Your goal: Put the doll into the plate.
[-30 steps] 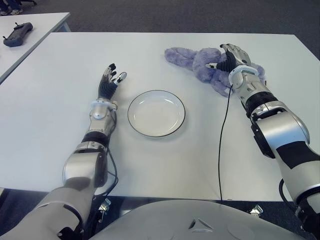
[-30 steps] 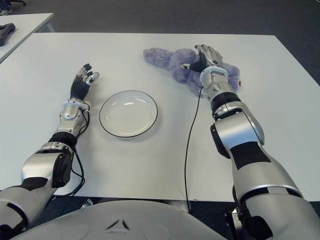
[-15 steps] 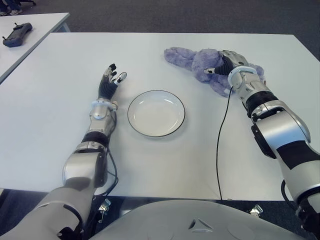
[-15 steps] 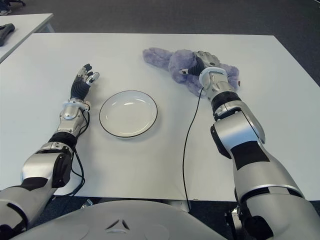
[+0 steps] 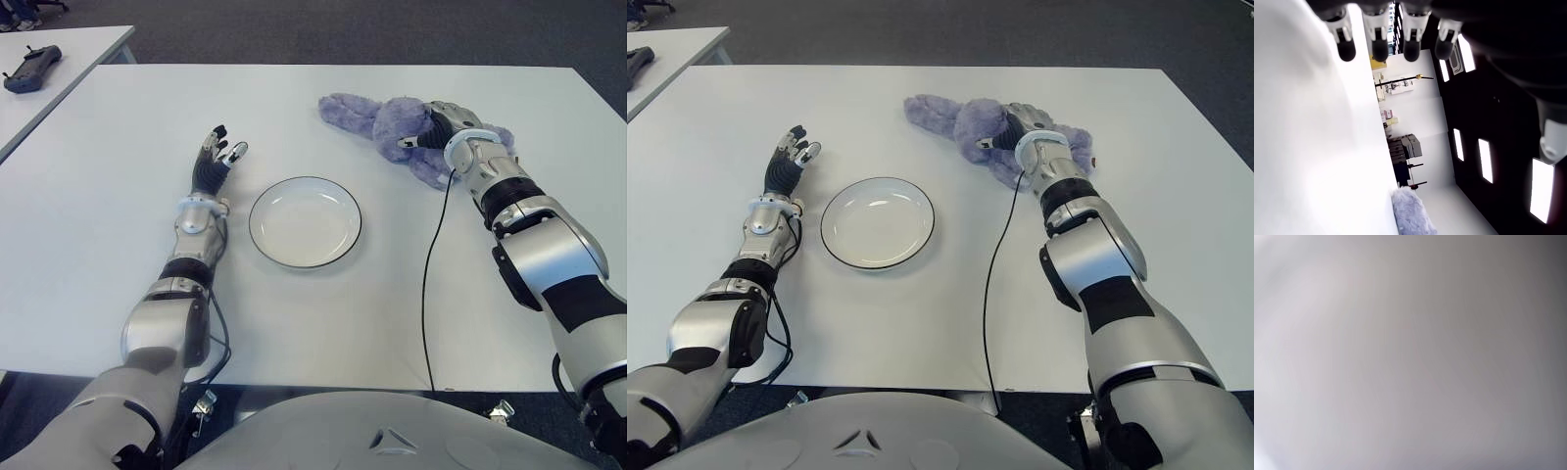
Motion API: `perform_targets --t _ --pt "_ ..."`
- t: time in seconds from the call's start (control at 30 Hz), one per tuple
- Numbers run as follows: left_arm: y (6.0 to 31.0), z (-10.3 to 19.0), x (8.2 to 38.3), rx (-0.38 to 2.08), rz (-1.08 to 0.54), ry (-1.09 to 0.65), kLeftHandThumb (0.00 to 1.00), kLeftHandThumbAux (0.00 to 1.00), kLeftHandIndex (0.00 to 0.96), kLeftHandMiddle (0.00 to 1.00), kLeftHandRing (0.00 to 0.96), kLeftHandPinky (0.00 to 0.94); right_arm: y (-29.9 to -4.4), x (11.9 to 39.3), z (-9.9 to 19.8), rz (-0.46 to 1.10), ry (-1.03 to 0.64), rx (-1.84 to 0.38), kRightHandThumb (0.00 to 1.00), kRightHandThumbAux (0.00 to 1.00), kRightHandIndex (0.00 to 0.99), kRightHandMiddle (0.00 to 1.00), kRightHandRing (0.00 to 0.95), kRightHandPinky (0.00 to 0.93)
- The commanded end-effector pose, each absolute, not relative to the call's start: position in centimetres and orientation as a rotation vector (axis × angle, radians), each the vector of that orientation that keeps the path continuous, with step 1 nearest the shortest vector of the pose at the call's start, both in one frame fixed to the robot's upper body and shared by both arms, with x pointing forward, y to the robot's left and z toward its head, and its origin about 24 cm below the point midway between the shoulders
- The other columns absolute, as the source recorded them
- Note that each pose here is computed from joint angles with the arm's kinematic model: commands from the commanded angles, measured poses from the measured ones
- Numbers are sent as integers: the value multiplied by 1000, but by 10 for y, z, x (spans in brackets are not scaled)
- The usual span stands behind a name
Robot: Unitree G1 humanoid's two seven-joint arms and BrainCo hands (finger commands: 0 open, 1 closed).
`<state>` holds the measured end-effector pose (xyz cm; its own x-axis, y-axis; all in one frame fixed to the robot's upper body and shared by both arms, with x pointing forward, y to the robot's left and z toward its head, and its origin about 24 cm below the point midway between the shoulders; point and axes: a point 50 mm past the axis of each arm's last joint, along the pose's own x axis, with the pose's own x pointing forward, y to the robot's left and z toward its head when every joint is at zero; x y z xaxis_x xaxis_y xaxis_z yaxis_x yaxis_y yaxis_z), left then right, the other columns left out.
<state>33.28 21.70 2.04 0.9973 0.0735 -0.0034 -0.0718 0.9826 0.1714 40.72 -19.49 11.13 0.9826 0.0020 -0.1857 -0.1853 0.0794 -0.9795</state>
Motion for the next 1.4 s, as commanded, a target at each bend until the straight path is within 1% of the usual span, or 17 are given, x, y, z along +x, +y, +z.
perform_targets --t 0.03,0.43,0.5,0.53,0.57,0.6,0.63,0.7,0.73,0.77,0.8,0.9,0.93,1.0,1.1,1.17,1.4 --pt "198 -98 226 102 42 490 0 468 0 16 0 0 -182 370 28 474 364 -1449 174 409 62 10 0 0" --pt "199 -99 225 87 44 483 0 477 0 22 0 0 -176 354 7 633 318 -1481 189 400 58 4 0 0" --pt "199 -99 224 86 45 481 0 477 0 23 0 0 -175 353 6 638 301 -1481 198 395 82 80 92 97" --pt "199 -98 224 84 46 479 0 477 0 23 0 0 -174 351 5 644 275 -1483 199 394 84 88 102 108" --pt "199 -98 224 82 46 478 0 477 0 23 0 0 -173 350 5 651 249 -1486 216 405 147 265 352 410" --pt "199 -98 224 81 47 476 0 477 0 23 0 0 -172 349 5 656 230 -1487 248 414 256 466 575 676" --pt "199 -98 224 79 48 476 0 477 0 23 0 0 -170 349 5 662 204 -1488 257 416 284 517 630 743" --pt "199 -98 224 75 51 476 0 476 0 24 0 0 -167 347 4 666 165 -1483 299 431 441 667 720 825" --pt "200 -98 224 74 53 476 0 476 0 27 0 0 -166 347 4 667 149 -1480 354 449 605 734 759 847" --pt "200 -98 224 72 55 476 0 476 0 28 0 0 -164 346 4 650 129 -1463 363 452 634 745 766 851" --pt "200 -98 224 72 56 477 0 478 0 30 0 0 -163 346 4 637 117 -1451 418 500 666 768 786 849" --pt "200 -98 224 71 58 477 0 478 0 28 0 0 -162 345 3 571 93 -1384 483 561 683 786 796 842" --pt "200 -98 224 72 58 476 0 477 0 25 0 0 -162 344 3 548 85 -1361 551 607 696 802 807 847" --pt "200 -98 224 75 58 475 0 477 0 26 0 0 -161 343 2 499 62 -1312 629 633 715 815 818 849" --pt "201 -98 224 75 60 474 0 479 0 28 0 0 -160 342 2 463 44 -1283 684 641 729 821 825 852" --pt "201 -98 224 71 62 475 0 482 0 28 0 0 -159 342 2 441 37 -1270 766 644 751 829 832 855" --pt "201 -98 224 72 70 471 0 484 0 32 0 0 -160 344 4 374 33 -1234 857 641 773 837 838 848"
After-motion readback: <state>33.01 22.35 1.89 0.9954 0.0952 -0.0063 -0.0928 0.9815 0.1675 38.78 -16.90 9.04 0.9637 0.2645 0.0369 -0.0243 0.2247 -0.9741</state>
